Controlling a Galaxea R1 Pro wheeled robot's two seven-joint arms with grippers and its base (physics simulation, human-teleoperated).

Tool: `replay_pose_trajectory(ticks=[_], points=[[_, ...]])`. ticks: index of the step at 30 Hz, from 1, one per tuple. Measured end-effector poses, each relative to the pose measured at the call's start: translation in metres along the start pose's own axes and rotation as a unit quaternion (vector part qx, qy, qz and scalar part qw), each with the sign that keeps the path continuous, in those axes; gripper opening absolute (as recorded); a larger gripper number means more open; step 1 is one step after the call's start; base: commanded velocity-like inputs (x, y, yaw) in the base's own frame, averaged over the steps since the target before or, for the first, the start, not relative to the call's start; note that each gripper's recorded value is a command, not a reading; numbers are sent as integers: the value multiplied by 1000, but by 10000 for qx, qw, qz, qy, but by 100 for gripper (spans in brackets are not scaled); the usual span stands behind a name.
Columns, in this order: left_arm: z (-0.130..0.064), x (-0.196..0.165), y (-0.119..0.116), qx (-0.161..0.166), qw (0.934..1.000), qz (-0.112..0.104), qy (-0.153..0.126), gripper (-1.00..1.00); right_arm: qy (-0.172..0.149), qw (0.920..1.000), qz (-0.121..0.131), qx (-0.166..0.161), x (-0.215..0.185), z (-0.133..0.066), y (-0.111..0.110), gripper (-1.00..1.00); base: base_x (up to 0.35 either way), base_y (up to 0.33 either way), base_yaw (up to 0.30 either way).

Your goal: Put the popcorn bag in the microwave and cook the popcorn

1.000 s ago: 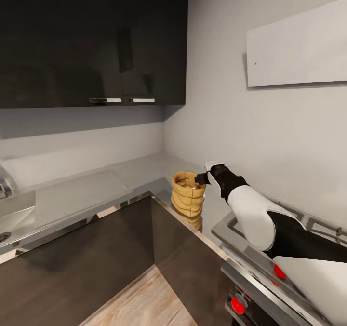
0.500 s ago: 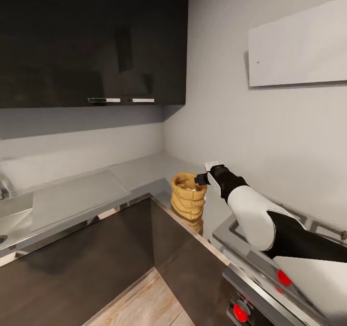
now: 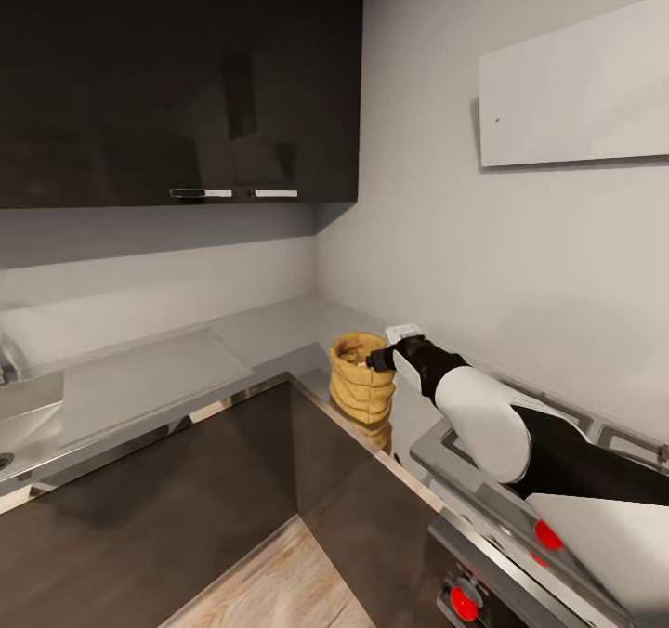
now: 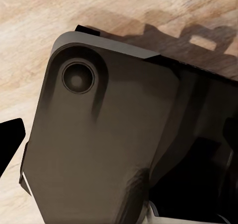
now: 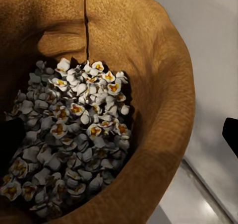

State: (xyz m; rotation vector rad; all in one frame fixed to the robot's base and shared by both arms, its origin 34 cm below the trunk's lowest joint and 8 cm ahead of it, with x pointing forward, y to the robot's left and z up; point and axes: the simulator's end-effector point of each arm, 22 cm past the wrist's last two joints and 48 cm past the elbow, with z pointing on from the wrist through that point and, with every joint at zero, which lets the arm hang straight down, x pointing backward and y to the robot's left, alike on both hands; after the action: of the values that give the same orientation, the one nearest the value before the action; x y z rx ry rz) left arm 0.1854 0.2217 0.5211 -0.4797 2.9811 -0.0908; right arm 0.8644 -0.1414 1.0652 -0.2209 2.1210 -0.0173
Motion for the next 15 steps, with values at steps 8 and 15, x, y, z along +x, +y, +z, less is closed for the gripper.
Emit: replay_pose_trajectory(ticks=[8, 15], points=[[0, 0, 0, 1, 10000, 11, -2, 100, 8, 9999, -9, 134, 1, 0, -6, 100, 66, 0, 0], [0, 0, 0, 0, 10000, 3, -6, 100, 9, 9997, -2, 258, 1, 0, -11, 100, 6, 0, 0]])
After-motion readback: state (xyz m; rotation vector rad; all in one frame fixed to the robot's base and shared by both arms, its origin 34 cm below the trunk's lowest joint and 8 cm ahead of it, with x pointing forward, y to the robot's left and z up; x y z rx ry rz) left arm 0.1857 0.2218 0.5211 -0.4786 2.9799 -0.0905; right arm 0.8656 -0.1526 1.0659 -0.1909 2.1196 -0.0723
